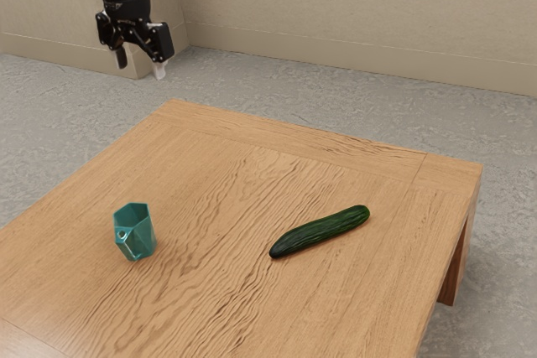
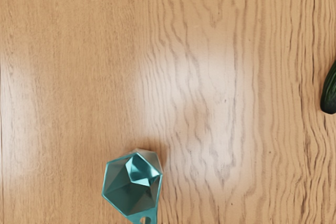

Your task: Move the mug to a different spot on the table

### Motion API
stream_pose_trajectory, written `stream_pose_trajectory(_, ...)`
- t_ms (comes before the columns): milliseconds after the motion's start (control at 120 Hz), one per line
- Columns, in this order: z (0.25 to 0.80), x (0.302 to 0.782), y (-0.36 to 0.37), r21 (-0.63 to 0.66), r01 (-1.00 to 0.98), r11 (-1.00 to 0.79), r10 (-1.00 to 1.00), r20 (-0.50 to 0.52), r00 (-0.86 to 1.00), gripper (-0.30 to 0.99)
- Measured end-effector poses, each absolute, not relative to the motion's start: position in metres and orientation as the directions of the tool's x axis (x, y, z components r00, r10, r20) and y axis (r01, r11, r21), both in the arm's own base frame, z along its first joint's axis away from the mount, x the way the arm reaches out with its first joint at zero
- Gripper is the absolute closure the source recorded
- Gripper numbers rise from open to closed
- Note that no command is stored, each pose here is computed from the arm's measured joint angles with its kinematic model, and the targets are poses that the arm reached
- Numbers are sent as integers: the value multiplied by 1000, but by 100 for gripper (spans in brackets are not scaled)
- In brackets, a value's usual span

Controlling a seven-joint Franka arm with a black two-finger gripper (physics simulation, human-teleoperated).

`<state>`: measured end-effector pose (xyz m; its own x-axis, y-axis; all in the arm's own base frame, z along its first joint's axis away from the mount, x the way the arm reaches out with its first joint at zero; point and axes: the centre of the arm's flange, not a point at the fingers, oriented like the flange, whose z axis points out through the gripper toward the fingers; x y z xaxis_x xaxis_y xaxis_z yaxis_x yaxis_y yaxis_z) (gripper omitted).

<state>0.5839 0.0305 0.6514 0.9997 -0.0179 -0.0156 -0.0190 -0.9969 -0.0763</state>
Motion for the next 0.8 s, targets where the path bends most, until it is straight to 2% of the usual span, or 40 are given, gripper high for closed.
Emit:
stream_pose_trajectory(200,600,590,3,-53,-88,-995,-84,-82,993,0)
stream_pose_trajectory(392,461,523,13,63,-60,-996,-73,-227,971,0)
stream_pose_trajectory(508,398,499,20,106,0,-994,-26,-246,969,0)
stream_pose_trajectory(633,377,491,25,123,76,-990,47,-218,975,0)
stream_pose_trajectory(800,379,483,67,62,129,-990,116,-185,976,0)
